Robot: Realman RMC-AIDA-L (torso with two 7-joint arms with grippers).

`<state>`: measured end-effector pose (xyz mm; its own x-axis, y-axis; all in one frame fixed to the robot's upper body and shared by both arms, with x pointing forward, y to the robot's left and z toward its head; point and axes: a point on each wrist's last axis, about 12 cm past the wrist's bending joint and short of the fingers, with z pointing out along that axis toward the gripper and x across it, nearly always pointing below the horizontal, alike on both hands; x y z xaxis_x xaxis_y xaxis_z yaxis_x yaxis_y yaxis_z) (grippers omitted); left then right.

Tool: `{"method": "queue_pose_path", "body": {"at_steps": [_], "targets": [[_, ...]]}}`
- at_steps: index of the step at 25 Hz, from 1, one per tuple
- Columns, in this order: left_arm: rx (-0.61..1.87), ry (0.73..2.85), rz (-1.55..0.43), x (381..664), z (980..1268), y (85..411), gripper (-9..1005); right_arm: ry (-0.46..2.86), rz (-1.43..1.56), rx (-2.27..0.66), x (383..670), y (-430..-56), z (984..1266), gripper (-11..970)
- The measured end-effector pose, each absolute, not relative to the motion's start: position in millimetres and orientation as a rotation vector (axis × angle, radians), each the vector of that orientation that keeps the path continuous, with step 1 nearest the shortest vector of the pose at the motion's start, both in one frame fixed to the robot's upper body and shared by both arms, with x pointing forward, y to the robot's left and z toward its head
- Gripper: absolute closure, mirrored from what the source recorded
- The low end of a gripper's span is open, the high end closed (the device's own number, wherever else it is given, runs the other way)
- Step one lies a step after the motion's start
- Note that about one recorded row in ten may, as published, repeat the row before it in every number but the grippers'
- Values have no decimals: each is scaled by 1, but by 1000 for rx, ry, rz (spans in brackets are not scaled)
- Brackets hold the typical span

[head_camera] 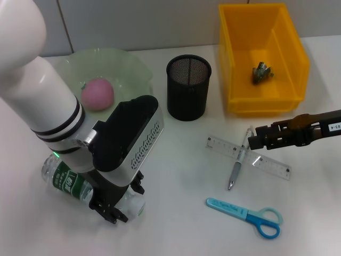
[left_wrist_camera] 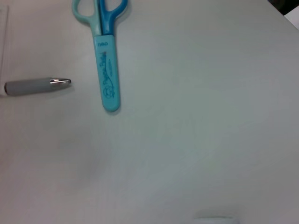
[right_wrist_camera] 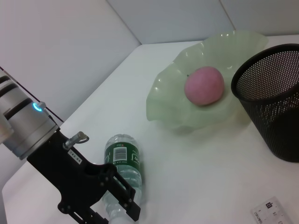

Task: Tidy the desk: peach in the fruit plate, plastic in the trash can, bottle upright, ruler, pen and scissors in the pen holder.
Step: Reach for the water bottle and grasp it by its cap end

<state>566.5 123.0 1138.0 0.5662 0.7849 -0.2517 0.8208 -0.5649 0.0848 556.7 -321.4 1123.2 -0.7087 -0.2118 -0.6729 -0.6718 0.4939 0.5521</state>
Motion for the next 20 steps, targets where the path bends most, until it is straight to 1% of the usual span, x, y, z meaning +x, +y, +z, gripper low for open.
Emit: {"method": "queue_pose_path", "body": {"at_steps": [17, 20], "targets": [[2599, 1349, -260, 567, 1135, 122, 460, 2213, 1144, -723, 556, -322, 1123, 236], [2598, 1352, -262, 567, 1134, 122, 512, 2213, 1144, -722, 556, -322, 1123, 236]]}}
